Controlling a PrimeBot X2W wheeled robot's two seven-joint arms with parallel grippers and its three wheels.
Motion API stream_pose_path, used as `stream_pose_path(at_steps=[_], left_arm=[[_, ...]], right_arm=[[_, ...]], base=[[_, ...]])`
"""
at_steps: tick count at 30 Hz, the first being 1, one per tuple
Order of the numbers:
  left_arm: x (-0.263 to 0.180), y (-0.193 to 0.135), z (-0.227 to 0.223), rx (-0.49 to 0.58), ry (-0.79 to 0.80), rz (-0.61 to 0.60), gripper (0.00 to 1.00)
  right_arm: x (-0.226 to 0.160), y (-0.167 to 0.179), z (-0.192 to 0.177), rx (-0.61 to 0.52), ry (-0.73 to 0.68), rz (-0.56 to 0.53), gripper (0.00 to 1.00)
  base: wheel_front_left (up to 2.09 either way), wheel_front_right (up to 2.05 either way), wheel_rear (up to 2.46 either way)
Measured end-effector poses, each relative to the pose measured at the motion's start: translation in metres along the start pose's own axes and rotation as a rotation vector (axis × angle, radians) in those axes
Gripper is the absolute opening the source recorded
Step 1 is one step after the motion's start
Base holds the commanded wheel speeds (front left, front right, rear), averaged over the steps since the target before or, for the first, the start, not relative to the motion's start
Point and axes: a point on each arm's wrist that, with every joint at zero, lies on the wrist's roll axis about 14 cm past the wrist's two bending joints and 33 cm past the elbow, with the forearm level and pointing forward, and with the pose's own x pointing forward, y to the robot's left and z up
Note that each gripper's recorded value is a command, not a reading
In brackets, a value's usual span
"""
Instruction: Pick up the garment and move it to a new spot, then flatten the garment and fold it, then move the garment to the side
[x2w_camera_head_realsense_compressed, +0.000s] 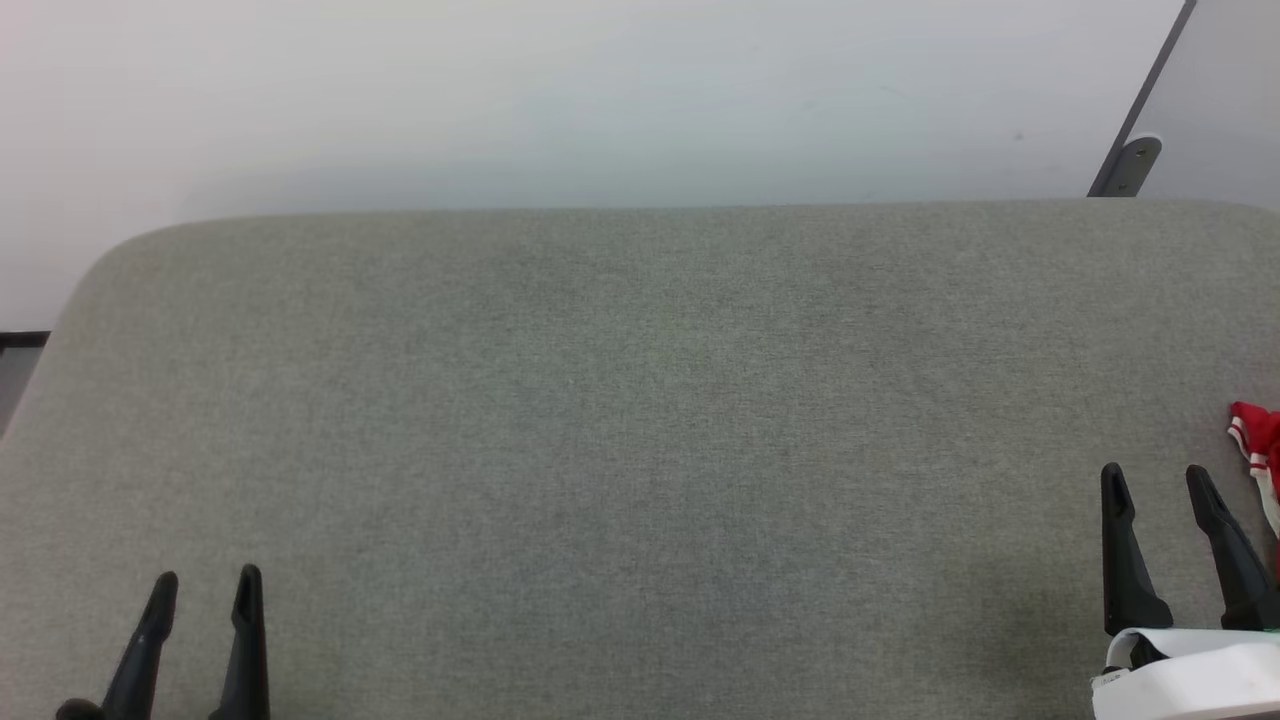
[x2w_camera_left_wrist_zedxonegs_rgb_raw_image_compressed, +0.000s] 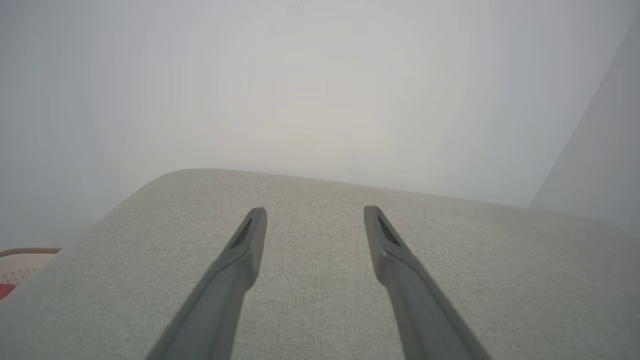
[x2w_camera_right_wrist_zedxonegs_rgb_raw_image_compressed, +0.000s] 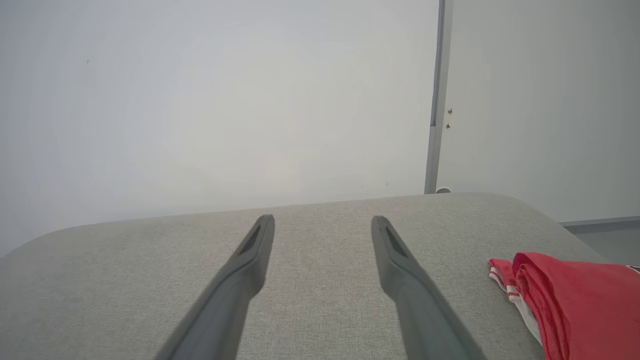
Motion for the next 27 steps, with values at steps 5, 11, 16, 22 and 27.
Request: stream_pose_path(at_steps=[5, 11, 16, 22, 27], left_arm=[[-0.001, 0.001, 0.0, 0.004, -0.002, 0.006, 1.0], [-0.001, 0.005, 0.002, 0.015, -0.007, 0.019, 1.0], [-0.004, 0.005, -0.009, -0.003, 0.022, 0.037, 0.0], [-0.007, 0.004, -0.024, -0.091, 0.063, 0.066, 0.0], [-0.006, 0.004, -0.028, -0.183, 0.075, 0.09, 0.0]], right_arm=[[0.001, 0.003, -0.001, 0.002, 0.004, 0.008, 1.0], [0.002, 0.008, -0.004, 0.014, 0.014, 0.022, 1.0], [-0.001, 0.009, -0.018, 0.024, 0.057, 0.02, 0.0], [-0.006, 0.006, -0.032, 0.103, 0.099, 0.004, 0.0], [-0.007, 0.005, -0.037, 0.194, 0.113, -0.009, 0.0]], base=[[0.0, 0.0, 0.0], [0.0, 0.0, 0.0], [0.0, 0.0, 0.0], [0.0, 0.0, 0.0], [0.0, 0.0, 0.0]])
